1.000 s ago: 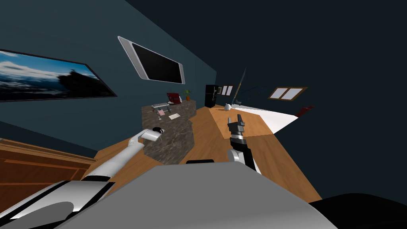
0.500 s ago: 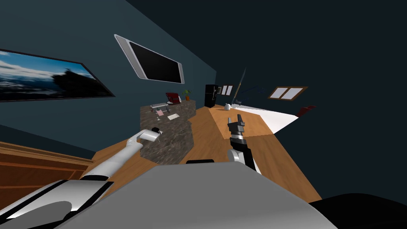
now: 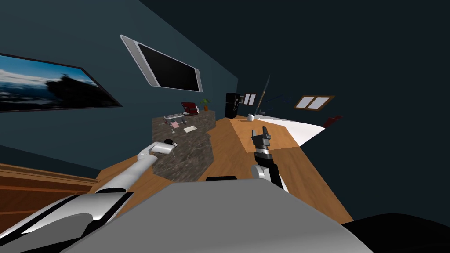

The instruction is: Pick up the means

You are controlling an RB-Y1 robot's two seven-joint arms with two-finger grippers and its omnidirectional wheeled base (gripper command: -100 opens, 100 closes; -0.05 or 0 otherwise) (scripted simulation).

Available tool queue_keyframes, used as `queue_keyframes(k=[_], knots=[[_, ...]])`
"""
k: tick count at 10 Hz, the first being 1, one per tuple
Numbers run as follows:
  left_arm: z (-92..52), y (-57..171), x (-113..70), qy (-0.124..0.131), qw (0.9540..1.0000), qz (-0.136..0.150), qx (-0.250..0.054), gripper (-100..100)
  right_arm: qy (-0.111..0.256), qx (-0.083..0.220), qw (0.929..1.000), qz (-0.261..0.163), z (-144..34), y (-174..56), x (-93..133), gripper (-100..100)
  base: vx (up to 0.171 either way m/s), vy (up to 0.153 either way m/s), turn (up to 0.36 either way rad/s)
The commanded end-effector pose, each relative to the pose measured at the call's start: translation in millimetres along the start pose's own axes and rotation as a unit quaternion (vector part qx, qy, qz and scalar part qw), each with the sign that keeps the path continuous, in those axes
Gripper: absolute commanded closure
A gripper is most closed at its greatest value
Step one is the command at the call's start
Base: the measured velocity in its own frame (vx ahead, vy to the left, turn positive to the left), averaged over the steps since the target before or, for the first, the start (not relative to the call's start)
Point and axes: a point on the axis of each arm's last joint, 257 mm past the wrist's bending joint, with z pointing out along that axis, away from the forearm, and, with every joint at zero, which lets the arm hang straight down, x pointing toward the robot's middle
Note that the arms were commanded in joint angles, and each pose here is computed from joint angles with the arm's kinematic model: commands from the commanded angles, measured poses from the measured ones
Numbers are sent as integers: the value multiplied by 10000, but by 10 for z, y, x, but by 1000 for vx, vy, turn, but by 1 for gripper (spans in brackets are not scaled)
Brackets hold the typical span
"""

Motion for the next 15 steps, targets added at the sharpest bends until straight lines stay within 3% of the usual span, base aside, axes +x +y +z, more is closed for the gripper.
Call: queue_keyframes(k=[1,2,3,4,5,6,7,8,9,10,11,13,14,15], knots=[[38,55,-18,20,10000,-5,-65,-100,0,0,10000,0,0,0,0,0,-11,-6,5],[64,29,-187,-110,9999,-35,-10,-100,0,0,10000,0,0,0,0,0,-20,-15,-57],[109,144,-146,-45,9999,-53,-124,-100,0,0,10000,0,0,0,0,0,-20,-16,-34],[133,97,-272,-151,9998,-80,-58,-100,0,0,10000,0,0,0,0,0,-24,-26,-62],[175,230,-241,-84,9998,-95,-175,-100,0,0,10000,0,0,0,0,0,-19,-20,-32],[196,167,-347,-181,9997,-112,-97,-100,0,0,10000,0,0,0,0,0,-24,-25,-59],[243,316,-295,-91,9996,-133,-227,-100,0,0,10000,0,0,0,0,0,-23,-17,-33],[257,235,-395,-188,9996,-138,-132,-100,0,0,10000,0,0,0,0,0,-24,-25,-55],[301,375,-330,-90,9995,-163,-250,-100,0,0,10000,0,0,0,0,0,-17,-19,-31],[313,281,-419,-182,9996,-170,-146,-100,0,0,10000,0,0,0,0,0,-20,-22,-47],[353,408,-348,-81,9995,-184,-250,-100,0,0,10000,0,0,0,0,0,-21,-17,-37],[397,393,-347,-73,9996,-180,-218,-100,0,0,10000,0,0,0,0,0,-14,-12,-29],[433,488,-254,35,9993,-204,-303,-100,0,0,10000,0,0,0,0,0,-17,-17,-38],[441,372,-326,-48,9996,-203,-180,-100,0,0,10000,0,0,0,0,0,-23,-25,-45]])
